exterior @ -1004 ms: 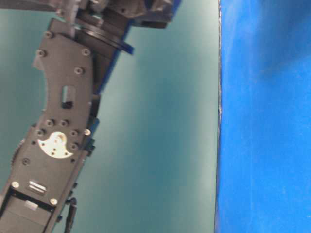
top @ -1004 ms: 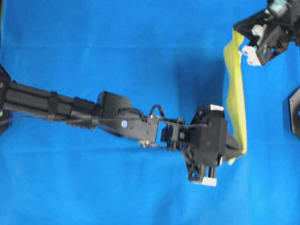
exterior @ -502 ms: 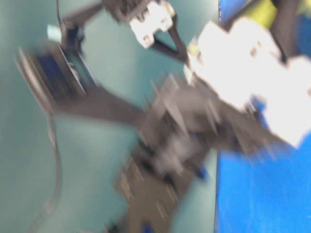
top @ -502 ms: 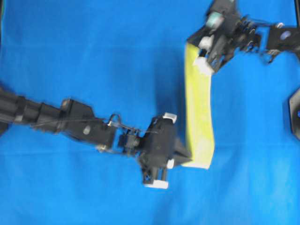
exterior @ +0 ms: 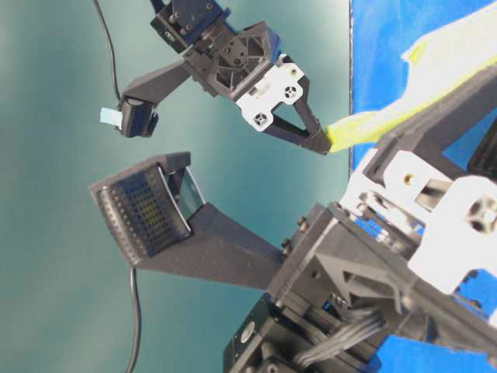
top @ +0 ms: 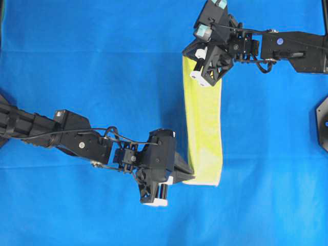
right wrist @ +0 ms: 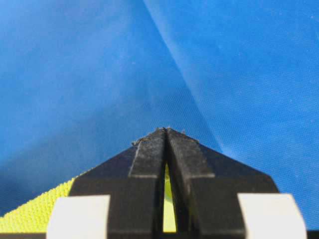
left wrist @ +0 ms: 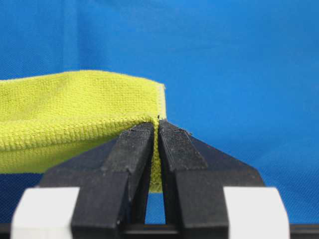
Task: Fold the yellow towel.
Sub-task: 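Lay the strip down vertically and open both grippers, retracting outward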
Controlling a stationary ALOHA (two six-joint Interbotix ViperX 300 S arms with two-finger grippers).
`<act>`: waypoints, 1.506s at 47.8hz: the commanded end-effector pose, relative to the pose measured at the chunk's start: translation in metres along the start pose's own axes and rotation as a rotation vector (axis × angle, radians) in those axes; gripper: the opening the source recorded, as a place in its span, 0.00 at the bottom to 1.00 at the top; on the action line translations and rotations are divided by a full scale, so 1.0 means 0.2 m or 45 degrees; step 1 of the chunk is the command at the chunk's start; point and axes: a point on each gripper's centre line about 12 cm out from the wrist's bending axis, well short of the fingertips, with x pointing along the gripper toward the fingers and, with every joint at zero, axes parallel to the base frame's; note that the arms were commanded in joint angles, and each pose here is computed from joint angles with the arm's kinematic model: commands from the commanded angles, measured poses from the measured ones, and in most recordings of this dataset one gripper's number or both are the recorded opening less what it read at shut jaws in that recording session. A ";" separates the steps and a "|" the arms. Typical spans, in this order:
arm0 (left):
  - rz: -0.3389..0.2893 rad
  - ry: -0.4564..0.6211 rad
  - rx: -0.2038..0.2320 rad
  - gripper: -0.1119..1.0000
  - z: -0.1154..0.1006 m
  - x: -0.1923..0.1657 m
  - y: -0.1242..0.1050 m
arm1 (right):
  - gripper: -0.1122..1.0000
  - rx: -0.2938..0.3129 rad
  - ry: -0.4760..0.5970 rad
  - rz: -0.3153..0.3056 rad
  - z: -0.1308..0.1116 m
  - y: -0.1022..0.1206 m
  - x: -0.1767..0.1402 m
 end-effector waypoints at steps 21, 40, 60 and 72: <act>-0.031 -0.047 0.010 0.78 0.12 -0.10 -0.06 | 0.62 -0.070 -0.081 0.010 0.08 0.00 -0.02; -0.011 0.149 -0.088 0.80 0.14 -0.42 -0.08 | 0.66 -0.052 -0.140 0.009 0.10 0.00 -0.20; -0.015 -0.085 -0.138 0.78 0.13 -0.72 0.00 | 0.66 -0.038 -0.398 0.158 -0.04 0.10 -0.69; 0.025 -0.397 -0.026 0.78 0.11 -0.94 0.10 | 0.66 -0.039 -0.571 0.234 -0.21 0.08 -0.89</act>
